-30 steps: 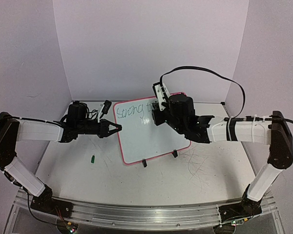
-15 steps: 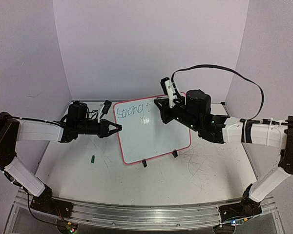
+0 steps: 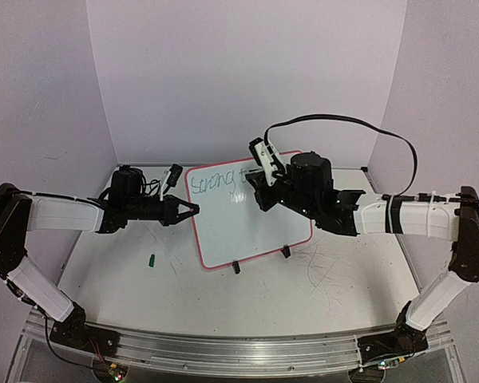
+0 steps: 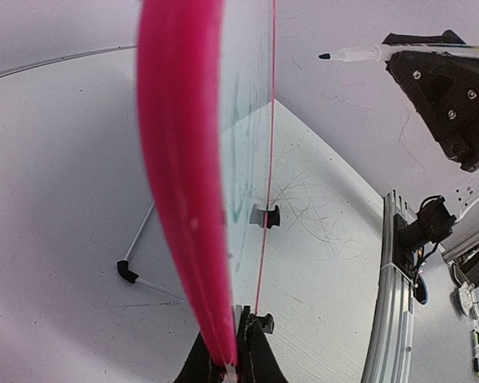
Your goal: Write a sentence on the whiteboard
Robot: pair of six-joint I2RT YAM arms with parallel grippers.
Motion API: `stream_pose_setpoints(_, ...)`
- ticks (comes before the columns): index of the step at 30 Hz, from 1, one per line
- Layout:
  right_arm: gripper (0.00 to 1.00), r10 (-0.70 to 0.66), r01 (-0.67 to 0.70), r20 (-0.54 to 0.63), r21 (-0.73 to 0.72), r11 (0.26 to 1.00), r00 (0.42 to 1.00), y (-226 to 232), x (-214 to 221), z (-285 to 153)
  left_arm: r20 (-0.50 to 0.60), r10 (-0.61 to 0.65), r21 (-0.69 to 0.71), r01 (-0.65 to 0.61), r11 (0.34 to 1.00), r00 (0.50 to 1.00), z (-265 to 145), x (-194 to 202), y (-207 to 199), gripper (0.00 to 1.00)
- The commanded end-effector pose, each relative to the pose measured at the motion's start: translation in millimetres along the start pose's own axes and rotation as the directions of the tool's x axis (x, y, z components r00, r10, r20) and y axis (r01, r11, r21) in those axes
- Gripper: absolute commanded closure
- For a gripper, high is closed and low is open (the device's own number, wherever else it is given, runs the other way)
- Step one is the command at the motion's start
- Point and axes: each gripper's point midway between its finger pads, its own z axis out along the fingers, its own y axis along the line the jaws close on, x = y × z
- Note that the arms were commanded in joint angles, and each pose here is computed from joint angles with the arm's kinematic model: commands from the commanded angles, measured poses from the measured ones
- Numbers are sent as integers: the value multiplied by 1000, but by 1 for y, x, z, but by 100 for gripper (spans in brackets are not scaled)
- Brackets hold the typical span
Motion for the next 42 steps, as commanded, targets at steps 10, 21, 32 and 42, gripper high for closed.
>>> stream_pose_setpoints(10, 100, 8, -9, 46, 32, 999, 999, -4, -20, 6, 15, 95, -158, -91, 983, 995, -1, -12, 29, 100)
stream_pose_setpoints(21, 100, 49, -53, 67, 54, 997, 997, -20, -23, 9, 10, 95, -158, -93, 983, 995, 2, -12, 30, 100)
stream_pose_setpoints(32, 100, 59, -71, 78, 158, 985, 995, -43, -30, 15, 7, 95, -155, -92, 984, 995, 2, -11, 30, 100)
stream_pose_setpoints(42, 100, 64, -74, 62, 184, 980, 996, -46, -24, 24, 9, 98, -157, -95, 983, 995, 2, -12, 30, 100)
